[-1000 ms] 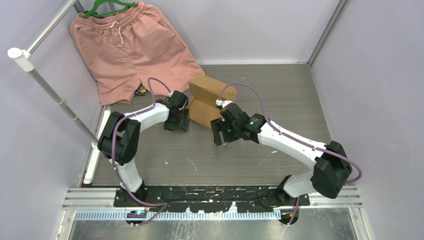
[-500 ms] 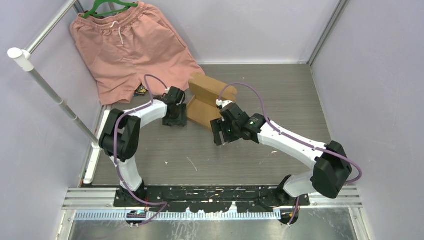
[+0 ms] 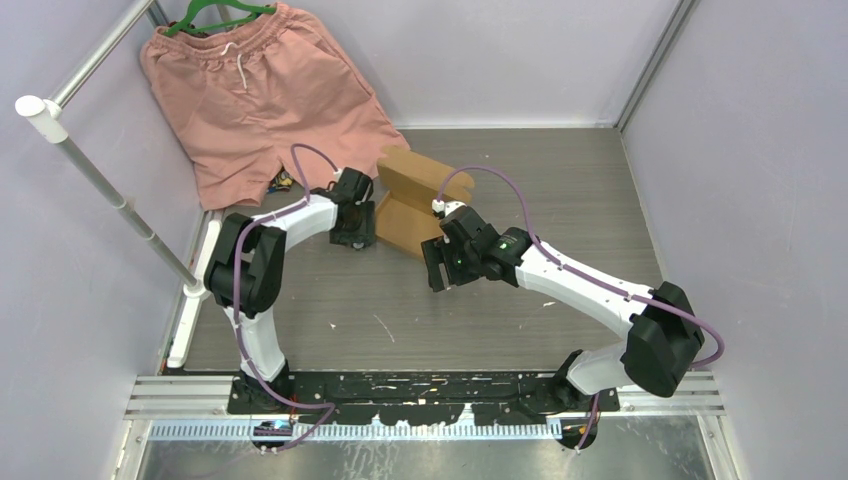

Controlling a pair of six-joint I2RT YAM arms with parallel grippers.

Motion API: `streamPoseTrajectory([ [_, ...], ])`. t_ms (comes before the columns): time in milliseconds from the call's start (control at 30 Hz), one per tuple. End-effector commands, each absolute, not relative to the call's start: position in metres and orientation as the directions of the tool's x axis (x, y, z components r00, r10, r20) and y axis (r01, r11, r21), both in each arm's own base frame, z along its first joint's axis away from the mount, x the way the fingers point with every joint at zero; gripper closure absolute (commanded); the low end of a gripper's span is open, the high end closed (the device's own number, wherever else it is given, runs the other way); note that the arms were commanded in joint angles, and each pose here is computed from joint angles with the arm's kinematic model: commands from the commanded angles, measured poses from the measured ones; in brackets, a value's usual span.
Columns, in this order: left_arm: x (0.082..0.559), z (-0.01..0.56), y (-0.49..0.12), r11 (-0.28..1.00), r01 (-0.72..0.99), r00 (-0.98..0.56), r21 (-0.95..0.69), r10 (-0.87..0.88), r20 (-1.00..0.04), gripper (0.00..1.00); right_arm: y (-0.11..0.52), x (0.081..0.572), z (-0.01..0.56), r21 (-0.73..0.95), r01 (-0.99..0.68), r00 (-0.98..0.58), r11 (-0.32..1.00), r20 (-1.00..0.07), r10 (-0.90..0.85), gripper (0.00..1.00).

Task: Fold the paper box
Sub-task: Pick up the product from the center of the board.

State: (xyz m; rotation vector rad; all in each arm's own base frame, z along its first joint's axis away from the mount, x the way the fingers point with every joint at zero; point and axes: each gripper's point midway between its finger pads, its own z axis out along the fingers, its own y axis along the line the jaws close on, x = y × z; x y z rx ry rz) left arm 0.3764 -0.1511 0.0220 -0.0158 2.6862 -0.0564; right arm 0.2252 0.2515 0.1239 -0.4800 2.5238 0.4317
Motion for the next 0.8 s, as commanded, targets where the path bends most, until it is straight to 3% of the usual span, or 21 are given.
streamPoseTrajectory([
  [0,0.377,0.011,-0.158,0.997,0.012,-0.907,-0.076,-0.021,-0.42,0.42,0.261,0.235,0.143,0.228,-0.422,-0.774,0.878,-0.594,-0.218,0.18],
  [300,0.37,0.014,-0.156,0.997,0.008,-0.912,-0.076,-0.023,-0.41,0.56,0.261,0.233,0.138,0.234,-0.416,-0.781,0.879,-0.586,-0.214,0.18],
  [767,0.37,0.043,-0.151,0.997,0.01,-0.892,-0.071,-0.024,-0.452,0.58,0.26,0.23,0.136,0.24,-0.411,-0.785,0.879,-0.584,-0.207,0.18],
])
